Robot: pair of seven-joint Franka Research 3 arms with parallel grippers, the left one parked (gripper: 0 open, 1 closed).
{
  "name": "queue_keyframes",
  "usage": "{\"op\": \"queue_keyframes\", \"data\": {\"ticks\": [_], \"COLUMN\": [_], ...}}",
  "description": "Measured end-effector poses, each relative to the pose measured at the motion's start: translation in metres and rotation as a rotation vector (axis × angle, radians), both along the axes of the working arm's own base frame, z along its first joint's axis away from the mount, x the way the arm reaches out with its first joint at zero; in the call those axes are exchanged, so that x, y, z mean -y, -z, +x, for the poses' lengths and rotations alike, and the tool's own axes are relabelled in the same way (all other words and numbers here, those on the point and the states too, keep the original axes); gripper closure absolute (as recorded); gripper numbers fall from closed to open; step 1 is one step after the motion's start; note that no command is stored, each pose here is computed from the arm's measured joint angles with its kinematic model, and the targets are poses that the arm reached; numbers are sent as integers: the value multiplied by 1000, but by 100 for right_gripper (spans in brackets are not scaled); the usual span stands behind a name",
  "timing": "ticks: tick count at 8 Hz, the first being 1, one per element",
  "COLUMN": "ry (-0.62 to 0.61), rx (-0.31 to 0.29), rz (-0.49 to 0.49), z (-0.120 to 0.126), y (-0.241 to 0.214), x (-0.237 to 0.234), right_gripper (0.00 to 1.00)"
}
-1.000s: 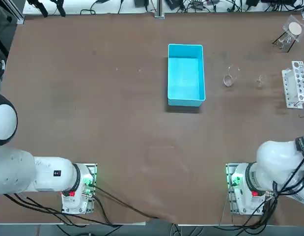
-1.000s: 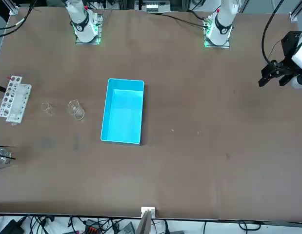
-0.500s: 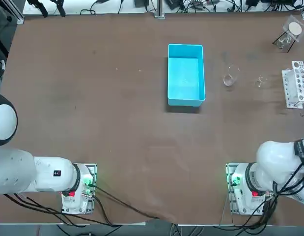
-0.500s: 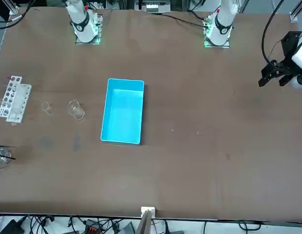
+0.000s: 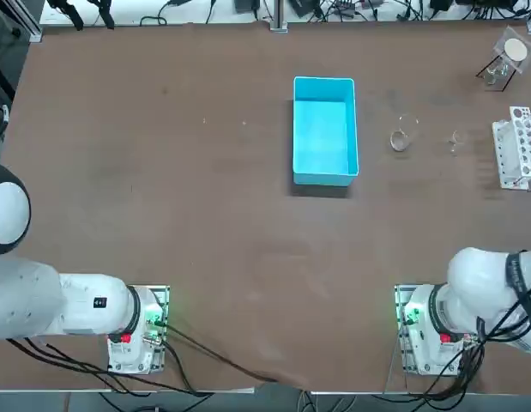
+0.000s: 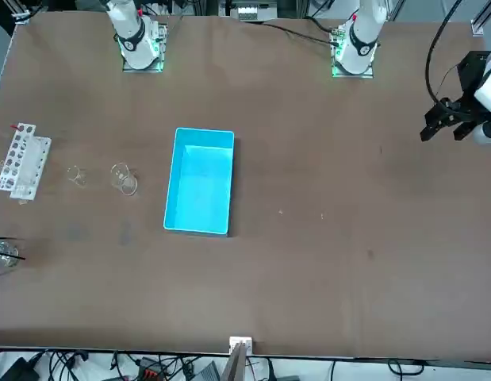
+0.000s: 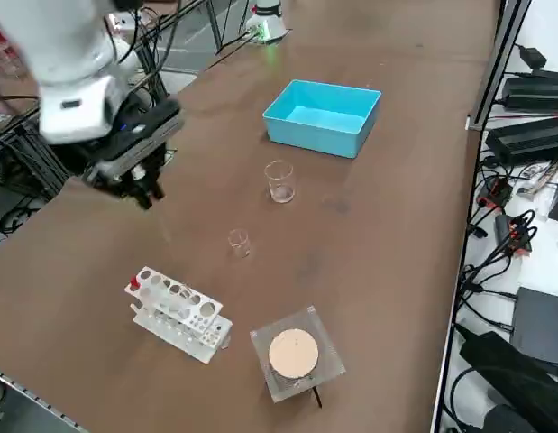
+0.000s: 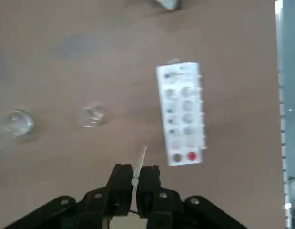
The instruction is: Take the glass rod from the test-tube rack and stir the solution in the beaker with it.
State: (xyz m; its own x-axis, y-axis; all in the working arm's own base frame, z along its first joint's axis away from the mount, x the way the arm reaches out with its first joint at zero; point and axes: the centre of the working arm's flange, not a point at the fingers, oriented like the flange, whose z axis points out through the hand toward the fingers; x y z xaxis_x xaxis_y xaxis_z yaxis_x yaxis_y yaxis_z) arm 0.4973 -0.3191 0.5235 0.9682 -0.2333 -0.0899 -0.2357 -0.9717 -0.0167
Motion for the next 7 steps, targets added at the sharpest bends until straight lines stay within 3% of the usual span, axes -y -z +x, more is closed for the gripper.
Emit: {"op": "queue_keyframes", "data": {"ticks": [3, 5, 7], "ry": [-6, -68, -69], "rx": [-65, -116, -129], "rz": [-5, 0, 26], "z": [61, 71, 73], "y": [13, 38, 61], "x": [-156, -229, -280], "right_gripper": [89, 91, 91]}}
